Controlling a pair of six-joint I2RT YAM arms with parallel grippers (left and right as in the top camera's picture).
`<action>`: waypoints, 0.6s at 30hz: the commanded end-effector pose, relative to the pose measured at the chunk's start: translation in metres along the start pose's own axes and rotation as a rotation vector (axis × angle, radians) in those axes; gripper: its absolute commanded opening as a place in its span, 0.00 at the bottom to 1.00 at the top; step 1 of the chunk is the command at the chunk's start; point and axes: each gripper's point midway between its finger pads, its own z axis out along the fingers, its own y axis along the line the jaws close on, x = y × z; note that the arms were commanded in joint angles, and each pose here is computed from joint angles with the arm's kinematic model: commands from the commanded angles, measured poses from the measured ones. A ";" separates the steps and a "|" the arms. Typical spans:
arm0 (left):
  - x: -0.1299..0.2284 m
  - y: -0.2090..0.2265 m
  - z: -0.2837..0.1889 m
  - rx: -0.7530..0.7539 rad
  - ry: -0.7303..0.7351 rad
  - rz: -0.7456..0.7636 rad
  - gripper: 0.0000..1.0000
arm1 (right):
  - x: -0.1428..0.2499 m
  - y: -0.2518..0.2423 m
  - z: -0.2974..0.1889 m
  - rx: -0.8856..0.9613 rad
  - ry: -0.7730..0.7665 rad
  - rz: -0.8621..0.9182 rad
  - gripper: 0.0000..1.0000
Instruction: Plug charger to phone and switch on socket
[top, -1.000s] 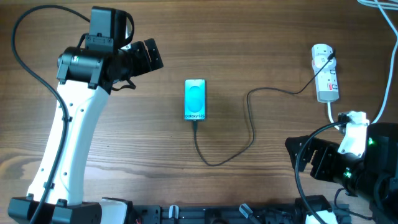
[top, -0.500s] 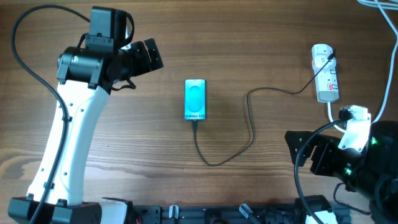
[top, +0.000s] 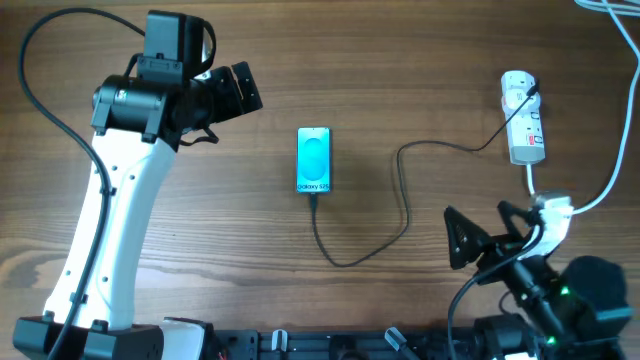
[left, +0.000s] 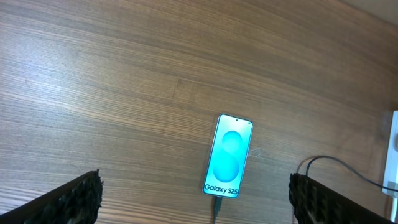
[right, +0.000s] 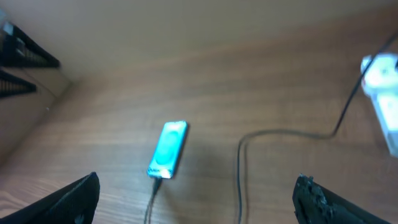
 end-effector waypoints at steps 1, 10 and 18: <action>0.000 0.000 0.001 -0.008 -0.002 -0.005 1.00 | 0.013 -0.010 0.003 0.016 -0.032 0.171 1.00; 0.000 0.000 0.001 -0.008 -0.002 -0.005 1.00 | -0.016 -0.047 0.032 0.106 -0.354 -0.020 1.00; 0.000 0.000 0.001 -0.008 -0.002 -0.005 1.00 | -0.009 -0.057 0.042 0.105 -0.530 -0.194 1.00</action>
